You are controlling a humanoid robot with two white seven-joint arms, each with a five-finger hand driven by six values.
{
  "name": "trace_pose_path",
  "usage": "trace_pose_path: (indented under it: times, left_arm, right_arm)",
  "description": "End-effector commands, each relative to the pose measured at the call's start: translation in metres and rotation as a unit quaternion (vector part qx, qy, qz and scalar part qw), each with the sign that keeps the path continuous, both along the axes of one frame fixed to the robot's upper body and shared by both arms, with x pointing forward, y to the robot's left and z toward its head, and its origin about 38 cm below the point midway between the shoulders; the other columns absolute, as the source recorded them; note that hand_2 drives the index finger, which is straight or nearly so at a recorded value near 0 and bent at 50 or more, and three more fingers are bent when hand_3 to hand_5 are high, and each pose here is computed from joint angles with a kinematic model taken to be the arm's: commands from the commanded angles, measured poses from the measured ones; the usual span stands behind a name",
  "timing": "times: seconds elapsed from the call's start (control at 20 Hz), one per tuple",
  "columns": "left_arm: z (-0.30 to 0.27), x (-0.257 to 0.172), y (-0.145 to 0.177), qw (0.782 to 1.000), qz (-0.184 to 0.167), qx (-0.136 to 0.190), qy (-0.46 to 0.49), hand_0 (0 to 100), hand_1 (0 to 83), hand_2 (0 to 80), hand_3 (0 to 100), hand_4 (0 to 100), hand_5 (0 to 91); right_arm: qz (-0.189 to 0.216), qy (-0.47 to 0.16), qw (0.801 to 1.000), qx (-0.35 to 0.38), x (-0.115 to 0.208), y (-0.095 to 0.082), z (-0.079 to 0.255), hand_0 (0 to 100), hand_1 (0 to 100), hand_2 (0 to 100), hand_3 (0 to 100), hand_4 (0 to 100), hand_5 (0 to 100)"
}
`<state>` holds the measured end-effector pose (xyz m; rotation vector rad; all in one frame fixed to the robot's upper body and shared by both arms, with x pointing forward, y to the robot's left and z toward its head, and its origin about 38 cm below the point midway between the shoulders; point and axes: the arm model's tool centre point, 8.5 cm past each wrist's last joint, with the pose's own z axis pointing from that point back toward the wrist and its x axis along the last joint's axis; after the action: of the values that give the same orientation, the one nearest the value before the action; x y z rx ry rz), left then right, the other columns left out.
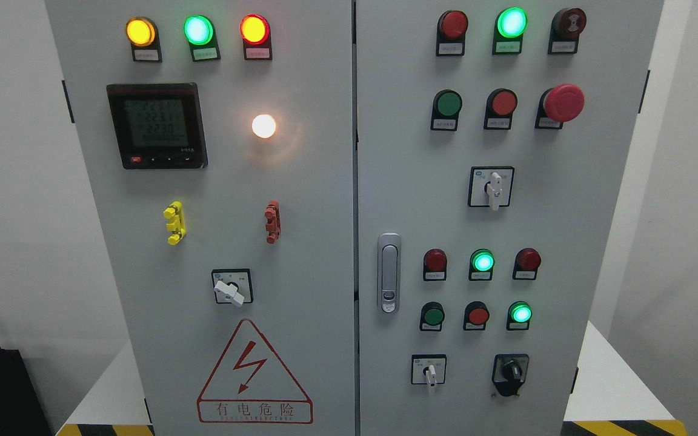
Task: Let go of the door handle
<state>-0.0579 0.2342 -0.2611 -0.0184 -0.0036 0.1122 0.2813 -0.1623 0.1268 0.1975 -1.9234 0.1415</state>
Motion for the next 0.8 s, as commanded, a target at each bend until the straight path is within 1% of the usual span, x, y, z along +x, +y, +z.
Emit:
trace_pose_path:
  times: [0.0,0.35,0.4,0.45,0.5,0.55,0.6,0.65,0.7,0.75]
  left_arm:
    - [0.001,-0.007,0.000,1.000,-0.007,-0.001,0.010,12,38.9,0.0,0,0,0.0]
    - [0.001,-0.007,0.000,1.000,-0.007,-0.001,0.010,12,38.9,0.0,0,0,0.0]
    - [0.001,-0.007,0.000,1.000,-0.007,-0.001,0.010,12,38.9,0.0,0,0,0.0]
    - [0.001,-0.007,0.000,1.000,-0.007,-0.001,0.010,12,38.9,0.0,0,0,0.0]
    - [0.001,-0.007,0.000,1.000,-0.007,-0.001,0.010,12,38.9,0.0,0,0,0.0]
    - [0.001,-0.007,0.000,1.000,-0.007,-0.001,0.010,12,38.9,0.0,0,0,0.0]
    - [0.001,-0.007,0.000,1.000,-0.007,-0.001,0.010,12,38.9,0.0,0,0,0.0]
    - [0.001,-0.007,0.000,1.000,-0.007,-0.001,0.010,12,38.9,0.0,0,0,0.0]
    - [0.001,-0.007,0.000,1.000,-0.007,-0.001,0.010,12,38.9,0.0,0,0,0.0]
    - [0.001,-0.007,0.001,1.000,-0.007,0.000,0.010,12,38.9,0.0,0,0,0.0]
  right_arm:
    - [0.008,-0.001,1.000,0.004,-0.002,0.006,0.002,45,5,0,7,2,0]
    - [0.008,0.002,1.000,0.000,0.000,0.006,0.003,45,6,0,8,3,1]
    - [0.006,-0.004,1.000,-0.003,0.001,0.006,0.005,45,6,0,10,3,2]
    - [0.002,-0.013,1.000,-0.014,0.001,0.006,0.007,45,6,0,14,7,6]
    - [-0.001,-0.026,0.999,-0.031,0.001,0.007,0.010,44,7,0,17,13,14]
    - [-0.004,-0.044,0.998,-0.047,0.000,0.008,0.015,44,11,0,25,25,23]
    - [-0.013,-0.062,0.996,-0.058,0.001,0.008,0.019,43,14,0,35,34,30]
    - [-0.027,-0.081,0.994,-0.072,0.002,0.007,0.023,42,17,0,37,36,30]
    - [-0.046,-0.101,0.989,-0.094,0.005,0.007,0.029,41,23,0,44,41,35]
    - [-0.066,-0.123,0.983,-0.121,0.007,0.008,0.035,39,30,0,54,51,48]
